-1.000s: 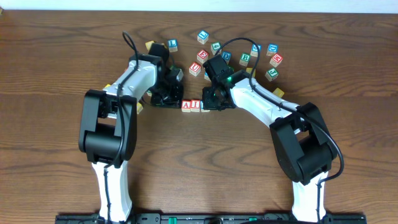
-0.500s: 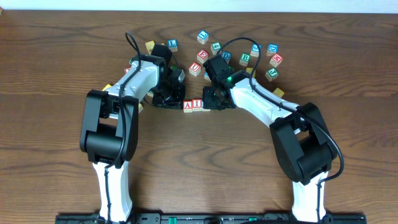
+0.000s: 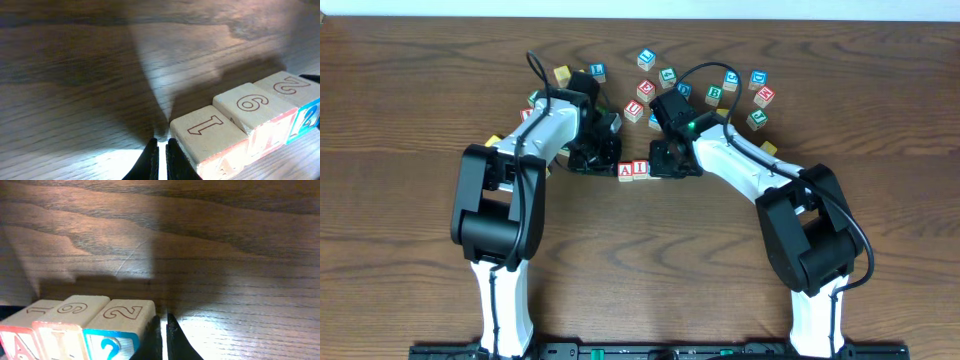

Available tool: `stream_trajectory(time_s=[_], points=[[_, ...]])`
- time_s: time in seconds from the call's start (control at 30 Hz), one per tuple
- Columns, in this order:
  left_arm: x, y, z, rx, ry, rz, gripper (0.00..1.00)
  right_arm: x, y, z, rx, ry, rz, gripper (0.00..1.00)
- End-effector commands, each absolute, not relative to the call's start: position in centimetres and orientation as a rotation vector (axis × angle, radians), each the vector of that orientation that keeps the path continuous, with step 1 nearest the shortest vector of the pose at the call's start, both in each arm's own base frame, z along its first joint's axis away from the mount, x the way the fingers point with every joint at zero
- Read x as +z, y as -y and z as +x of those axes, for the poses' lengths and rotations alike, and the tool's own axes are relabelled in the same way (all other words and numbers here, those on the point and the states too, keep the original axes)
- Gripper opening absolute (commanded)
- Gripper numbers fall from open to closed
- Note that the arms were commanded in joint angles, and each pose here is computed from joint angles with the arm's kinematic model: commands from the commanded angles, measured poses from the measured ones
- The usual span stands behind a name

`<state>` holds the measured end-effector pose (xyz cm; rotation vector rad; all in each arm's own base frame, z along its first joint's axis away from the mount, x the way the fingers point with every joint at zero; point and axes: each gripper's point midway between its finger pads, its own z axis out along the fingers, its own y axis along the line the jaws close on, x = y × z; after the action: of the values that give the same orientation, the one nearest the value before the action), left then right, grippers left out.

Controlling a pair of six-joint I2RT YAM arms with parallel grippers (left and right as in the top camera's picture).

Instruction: Spell out AI2

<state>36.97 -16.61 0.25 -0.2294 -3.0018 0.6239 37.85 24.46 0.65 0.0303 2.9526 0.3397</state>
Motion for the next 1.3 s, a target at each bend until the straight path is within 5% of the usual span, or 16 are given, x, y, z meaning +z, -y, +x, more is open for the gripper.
stream_trajectory(time_s=[0.0,0.87,1.27], points=[[0.1,17.2,36.9,0.638,2.995,-0.275,0.08,1.3,-24.2,37.8,0.352,-2.948,0.064,0.01],[2.7,14.1,40.0,0.502,3.15,-0.25,0.08,4.4,-21.7,39.4,0.369,-2.887,0.117,0.01],[14.3,7.8,44.3,0.396,3.51,-0.058,0.07,7.3,-25.2,43.1,0.497,-2.664,-0.02,0.01]])
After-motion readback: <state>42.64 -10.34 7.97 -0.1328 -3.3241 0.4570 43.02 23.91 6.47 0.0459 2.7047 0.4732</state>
